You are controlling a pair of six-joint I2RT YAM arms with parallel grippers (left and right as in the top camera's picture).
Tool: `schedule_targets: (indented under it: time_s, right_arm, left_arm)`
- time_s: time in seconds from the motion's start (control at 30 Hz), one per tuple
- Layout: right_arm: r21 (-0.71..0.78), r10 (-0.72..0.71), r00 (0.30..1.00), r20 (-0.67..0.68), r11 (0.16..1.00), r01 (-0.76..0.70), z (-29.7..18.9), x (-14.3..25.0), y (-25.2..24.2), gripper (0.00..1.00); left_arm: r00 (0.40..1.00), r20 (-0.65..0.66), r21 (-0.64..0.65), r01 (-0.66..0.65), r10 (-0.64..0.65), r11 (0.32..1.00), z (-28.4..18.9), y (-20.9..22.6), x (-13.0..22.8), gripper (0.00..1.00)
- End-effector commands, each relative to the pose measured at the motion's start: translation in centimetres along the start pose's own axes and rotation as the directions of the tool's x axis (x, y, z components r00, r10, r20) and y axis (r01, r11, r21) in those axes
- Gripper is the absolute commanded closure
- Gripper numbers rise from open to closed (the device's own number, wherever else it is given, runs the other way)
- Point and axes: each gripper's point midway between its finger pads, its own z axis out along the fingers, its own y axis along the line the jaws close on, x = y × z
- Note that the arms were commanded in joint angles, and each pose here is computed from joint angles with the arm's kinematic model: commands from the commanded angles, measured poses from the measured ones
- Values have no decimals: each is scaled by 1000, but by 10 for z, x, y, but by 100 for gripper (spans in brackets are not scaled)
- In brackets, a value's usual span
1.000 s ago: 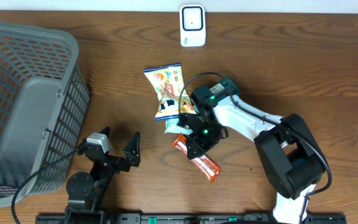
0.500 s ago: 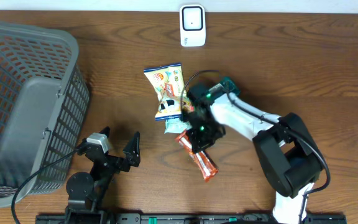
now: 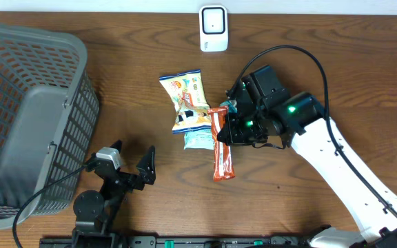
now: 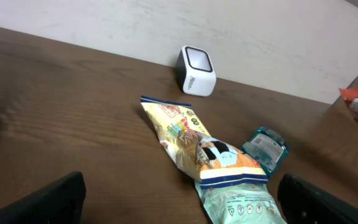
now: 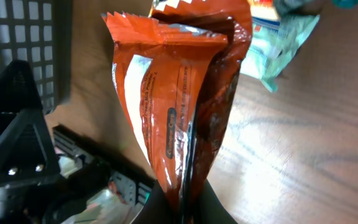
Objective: Scan the item barcode
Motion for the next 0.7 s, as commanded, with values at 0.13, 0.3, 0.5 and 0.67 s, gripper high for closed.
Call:
schedule_targets:
  time_s: [0.13, 0.3, 0.5, 0.67]
  right_arm:
    - [-63, 13, 1000, 3, 998, -13, -19, 11, 15, 99]
    - [-72, -27, 999, 24, 997, 29, -26, 12, 18, 98]
    - [-70, -45, 998, 33, 996, 47, -27, 11, 19, 99]
    - [-75, -62, 997, 55, 995, 66, -27, 5, 20, 99]
  left_arm:
    - [999, -36, -3, 10, -10, 1000, 2, 4, 15, 1]
    - [999, -36, -3, 10, -10, 1000, 2, 4, 15, 1]
    - [999, -36, -3, 10, -10, 1000, 2, 4, 15, 1]
    - [999, -36, -3, 10, -10, 1000, 2, 4, 15, 1]
